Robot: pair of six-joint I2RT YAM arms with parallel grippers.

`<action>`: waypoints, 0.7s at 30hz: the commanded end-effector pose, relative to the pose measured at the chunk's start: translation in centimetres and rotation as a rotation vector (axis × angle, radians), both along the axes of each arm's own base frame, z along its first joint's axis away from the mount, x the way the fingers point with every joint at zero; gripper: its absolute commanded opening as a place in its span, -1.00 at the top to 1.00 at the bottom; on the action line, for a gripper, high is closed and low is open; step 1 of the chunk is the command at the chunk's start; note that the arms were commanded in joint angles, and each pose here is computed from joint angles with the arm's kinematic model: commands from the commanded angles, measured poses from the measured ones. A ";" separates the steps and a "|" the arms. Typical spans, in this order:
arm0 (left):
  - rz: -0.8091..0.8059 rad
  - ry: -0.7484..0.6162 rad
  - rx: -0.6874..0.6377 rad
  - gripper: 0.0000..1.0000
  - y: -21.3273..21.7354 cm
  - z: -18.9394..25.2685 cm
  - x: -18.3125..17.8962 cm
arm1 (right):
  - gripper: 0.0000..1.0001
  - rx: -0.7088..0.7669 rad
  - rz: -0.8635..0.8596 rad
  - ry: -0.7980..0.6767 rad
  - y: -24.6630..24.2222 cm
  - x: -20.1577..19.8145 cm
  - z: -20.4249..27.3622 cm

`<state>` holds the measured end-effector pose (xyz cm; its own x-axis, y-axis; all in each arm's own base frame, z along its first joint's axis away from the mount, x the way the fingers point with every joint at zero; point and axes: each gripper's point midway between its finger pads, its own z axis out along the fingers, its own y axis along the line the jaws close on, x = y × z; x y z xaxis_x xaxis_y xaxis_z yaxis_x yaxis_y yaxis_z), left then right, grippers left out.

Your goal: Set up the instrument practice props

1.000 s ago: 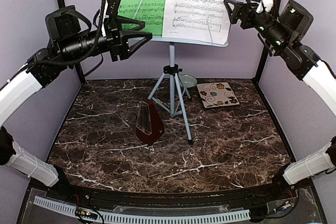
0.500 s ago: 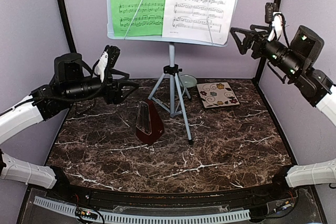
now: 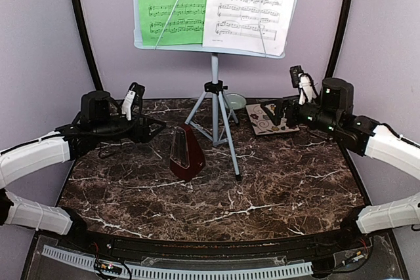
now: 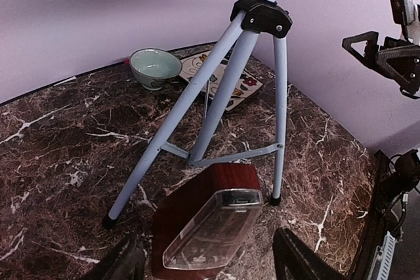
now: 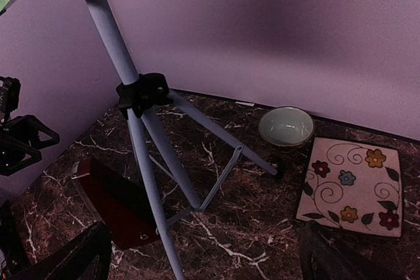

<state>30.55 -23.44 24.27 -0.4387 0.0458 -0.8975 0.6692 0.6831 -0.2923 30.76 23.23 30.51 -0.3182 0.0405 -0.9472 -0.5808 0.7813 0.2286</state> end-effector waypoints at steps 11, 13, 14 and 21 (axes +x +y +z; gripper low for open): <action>-0.102 0.001 -0.115 -0.50 -0.8 -3.4 -1.0 | -0.99 -0.066 0.153 0.030 11.2 -0.6 -3.6; -0.099 -0.036 -0.120 -0.50 -0.6 -3.9 -1.3 | -0.98 -0.067 0.169 0.037 12.1 -0.6 -4.0; -0.098 -0.051 -0.110 -0.50 -0.8 -4.4 -1.6 | -0.98 -0.066 0.174 0.039 12.5 -0.6 -4.1; -0.042 -0.128 0.001 -0.54 -1.9 -6.8 -1.1 | -0.98 -0.059 0.198 0.050 13.9 -0.4 -4.5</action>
<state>28.06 -25.20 16.46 -0.4300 0.0743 -0.8998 0.7298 0.6154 -0.2979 30.04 35.78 23.22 -0.4137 -0.1379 -0.8999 -0.6903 0.6920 0.2113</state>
